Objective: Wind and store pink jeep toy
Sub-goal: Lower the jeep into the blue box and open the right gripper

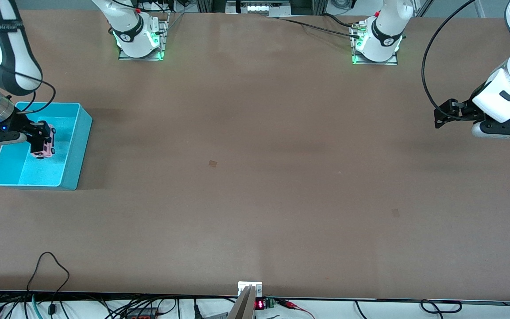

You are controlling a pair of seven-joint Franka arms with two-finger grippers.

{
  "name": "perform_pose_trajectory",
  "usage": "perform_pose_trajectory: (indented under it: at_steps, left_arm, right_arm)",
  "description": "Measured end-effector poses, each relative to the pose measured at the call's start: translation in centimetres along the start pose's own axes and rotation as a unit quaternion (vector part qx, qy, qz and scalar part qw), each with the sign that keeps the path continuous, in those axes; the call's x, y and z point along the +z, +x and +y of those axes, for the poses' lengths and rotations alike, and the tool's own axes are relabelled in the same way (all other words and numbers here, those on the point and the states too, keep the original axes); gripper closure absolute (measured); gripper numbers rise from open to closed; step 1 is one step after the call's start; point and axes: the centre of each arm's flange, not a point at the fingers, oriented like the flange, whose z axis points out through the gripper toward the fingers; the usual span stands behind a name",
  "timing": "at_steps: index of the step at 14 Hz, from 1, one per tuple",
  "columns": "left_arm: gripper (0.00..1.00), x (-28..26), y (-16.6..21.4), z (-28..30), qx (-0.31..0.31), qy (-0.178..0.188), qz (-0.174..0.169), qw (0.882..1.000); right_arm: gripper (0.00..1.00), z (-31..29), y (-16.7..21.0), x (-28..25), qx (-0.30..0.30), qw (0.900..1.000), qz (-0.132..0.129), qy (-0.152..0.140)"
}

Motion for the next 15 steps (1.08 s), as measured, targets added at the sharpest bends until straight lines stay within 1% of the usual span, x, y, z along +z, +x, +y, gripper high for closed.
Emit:
perform_pose_trajectory:
  at_steps: [6, 9, 10, 12, 14, 15]
  left_arm:
    - [0.00, 0.0, 0.0, -0.1, -0.001, 0.000, -0.001, 1.000]
    - [0.00, 0.0, 0.0, -0.2, -0.001, 0.000, -0.002, 1.000]
    - [0.00, 0.0, 0.0, -0.2, -0.001, 0.000, -0.002, 1.000]
    - [0.00, 0.1, -0.1, -0.2, -0.001, 0.000, -0.005, 1.000]
    - [0.00, 0.1, -0.1, -0.2, -0.002, 0.000, -0.006, 1.000]
    - [0.00, 0.1, -0.1, -0.2, -0.002, 0.000, -0.006, 1.000]
  right_arm:
    - [0.49, 1.3, -2.0, 6.6, 0.029, 0.999, -0.022, 0.017]
    - [0.49, 1.5, -2.2, 7.4, 0.032, 0.999, -0.025, 0.019]
    - [0.45, 1.6, -2.2, 7.2, 0.032, 0.999, -0.024, 0.018]
    - [0.26, 1.8, -1.7, 6.7, 0.032, 0.999, -0.018, 0.014]
    - [0.06, 1.9, -0.8, 5.2, 0.027, 1.000, -0.004, 0.006]
    - [0.00, 1.7, -0.2, 3.9, 0.021, 1.000, 0.005, 0.000]
